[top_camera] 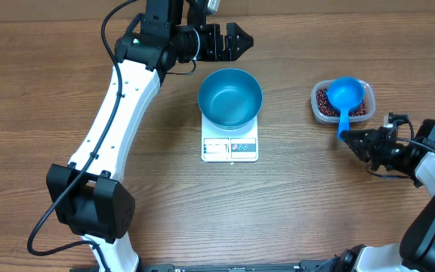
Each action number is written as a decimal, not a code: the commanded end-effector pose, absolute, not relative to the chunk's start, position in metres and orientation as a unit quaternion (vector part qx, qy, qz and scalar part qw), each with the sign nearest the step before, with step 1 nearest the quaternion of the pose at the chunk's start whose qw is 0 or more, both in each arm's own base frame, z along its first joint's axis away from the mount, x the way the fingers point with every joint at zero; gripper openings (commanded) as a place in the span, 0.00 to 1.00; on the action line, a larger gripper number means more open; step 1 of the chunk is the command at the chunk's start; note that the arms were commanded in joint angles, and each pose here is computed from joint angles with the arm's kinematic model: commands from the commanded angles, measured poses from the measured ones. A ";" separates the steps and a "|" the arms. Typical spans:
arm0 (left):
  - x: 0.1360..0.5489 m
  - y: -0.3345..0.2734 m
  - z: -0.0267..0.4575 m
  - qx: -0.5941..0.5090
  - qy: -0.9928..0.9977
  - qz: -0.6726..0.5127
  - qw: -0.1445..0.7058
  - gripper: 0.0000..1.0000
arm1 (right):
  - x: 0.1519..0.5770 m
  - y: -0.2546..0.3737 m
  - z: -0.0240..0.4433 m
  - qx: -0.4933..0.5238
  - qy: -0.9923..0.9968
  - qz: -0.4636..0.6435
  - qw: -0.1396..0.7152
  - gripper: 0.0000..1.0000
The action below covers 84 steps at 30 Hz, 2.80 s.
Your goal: Scoop item into bowl and weigh 150g on scale
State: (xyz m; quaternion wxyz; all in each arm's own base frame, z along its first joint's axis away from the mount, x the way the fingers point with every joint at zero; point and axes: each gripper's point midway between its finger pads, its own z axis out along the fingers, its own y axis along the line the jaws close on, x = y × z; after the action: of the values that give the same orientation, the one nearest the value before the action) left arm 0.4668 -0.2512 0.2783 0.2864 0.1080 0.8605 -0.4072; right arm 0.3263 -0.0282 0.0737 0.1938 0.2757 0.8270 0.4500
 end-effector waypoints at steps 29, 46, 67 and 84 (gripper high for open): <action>0.465 -0.242 0.275 0.126 0.868 -0.377 0.298 0.99 | 0.321 -0.071 0.091 0.360 0.814 0.417 0.184 0.87; 0.472 -0.236 0.274 0.117 0.873 -0.357 0.312 0.99 | 0.336 -0.055 0.086 0.343 0.732 0.479 0.341 0.87; 0.470 -0.236 0.272 0.120 0.875 -0.354 0.308 1.00 | 0.367 -0.052 0.078 0.389 0.738 0.402 0.378 0.53; 0.471 -0.235 0.271 0.120 0.875 -0.354 0.308 1.00 | 0.374 -0.052 0.084 0.385 0.730 0.404 0.394 0.39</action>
State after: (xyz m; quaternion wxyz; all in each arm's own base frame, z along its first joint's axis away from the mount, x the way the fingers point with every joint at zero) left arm 0.4703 -0.2391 0.2644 0.2939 0.1094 0.8788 -0.3597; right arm 0.3718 -0.0540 0.0830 0.3899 0.3866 0.7297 0.4075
